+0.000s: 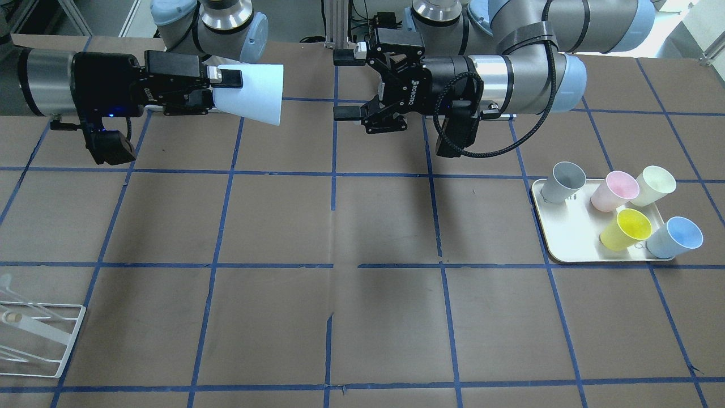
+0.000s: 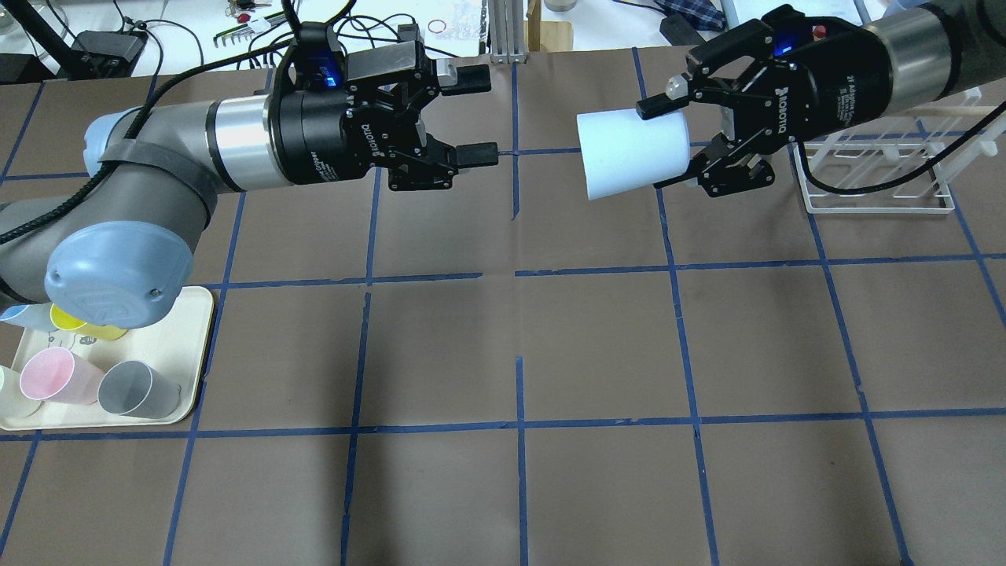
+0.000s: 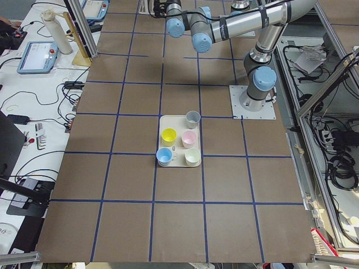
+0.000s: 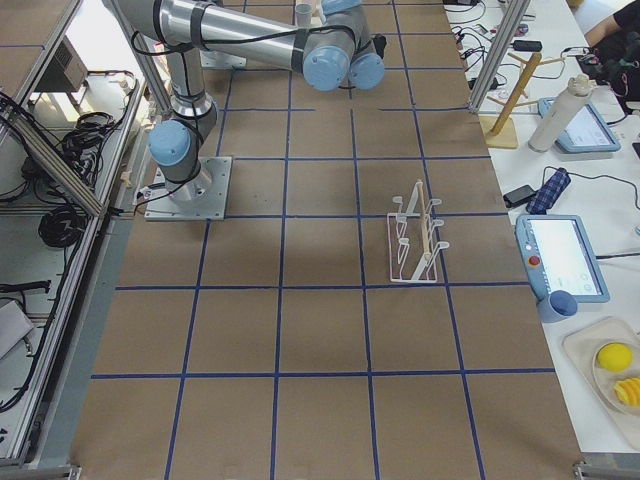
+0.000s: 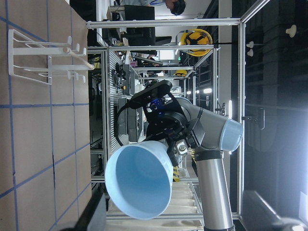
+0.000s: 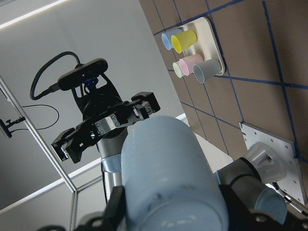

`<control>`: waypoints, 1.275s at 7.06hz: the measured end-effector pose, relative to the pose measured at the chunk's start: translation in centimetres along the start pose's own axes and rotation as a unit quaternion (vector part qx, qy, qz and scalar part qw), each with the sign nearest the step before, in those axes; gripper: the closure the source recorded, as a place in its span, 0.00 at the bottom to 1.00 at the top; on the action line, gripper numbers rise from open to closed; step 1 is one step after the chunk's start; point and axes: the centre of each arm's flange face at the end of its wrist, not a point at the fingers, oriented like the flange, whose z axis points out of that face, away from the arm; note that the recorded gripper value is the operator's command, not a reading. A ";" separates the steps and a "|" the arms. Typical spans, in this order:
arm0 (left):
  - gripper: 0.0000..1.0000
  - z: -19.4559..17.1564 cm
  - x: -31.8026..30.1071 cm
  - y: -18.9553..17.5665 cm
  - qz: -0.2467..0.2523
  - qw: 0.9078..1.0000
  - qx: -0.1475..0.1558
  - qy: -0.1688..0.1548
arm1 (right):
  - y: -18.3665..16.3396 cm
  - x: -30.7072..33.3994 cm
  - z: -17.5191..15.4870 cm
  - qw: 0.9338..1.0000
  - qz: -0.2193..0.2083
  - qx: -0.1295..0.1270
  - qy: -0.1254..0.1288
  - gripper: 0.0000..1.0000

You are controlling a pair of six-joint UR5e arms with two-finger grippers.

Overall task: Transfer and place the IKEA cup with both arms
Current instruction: 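Carry the cup toward the left gripper while the left gripper approaches, then close the left gripper on the cup's rim end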

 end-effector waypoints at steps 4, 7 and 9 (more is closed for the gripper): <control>0.00 0.4 -0.3 0.7 0.010 1.000 -0.002 0.009 | -0.5 -1.3 5.5 1.000 -0.013 -0.014 -0.014 0.85; 0.31 0.4 -0.2 1.5 0.008 1.000 0.000 0.023 | -1.2 -1.6 7.6 0.999 -0.016 -0.010 -0.030 0.83; 0.74 0.5 -0.1 1.6 0.009 1.000 0.000 0.024 | -1.4 -1.6 7.9 0.999 -0.017 -0.011 -0.030 0.80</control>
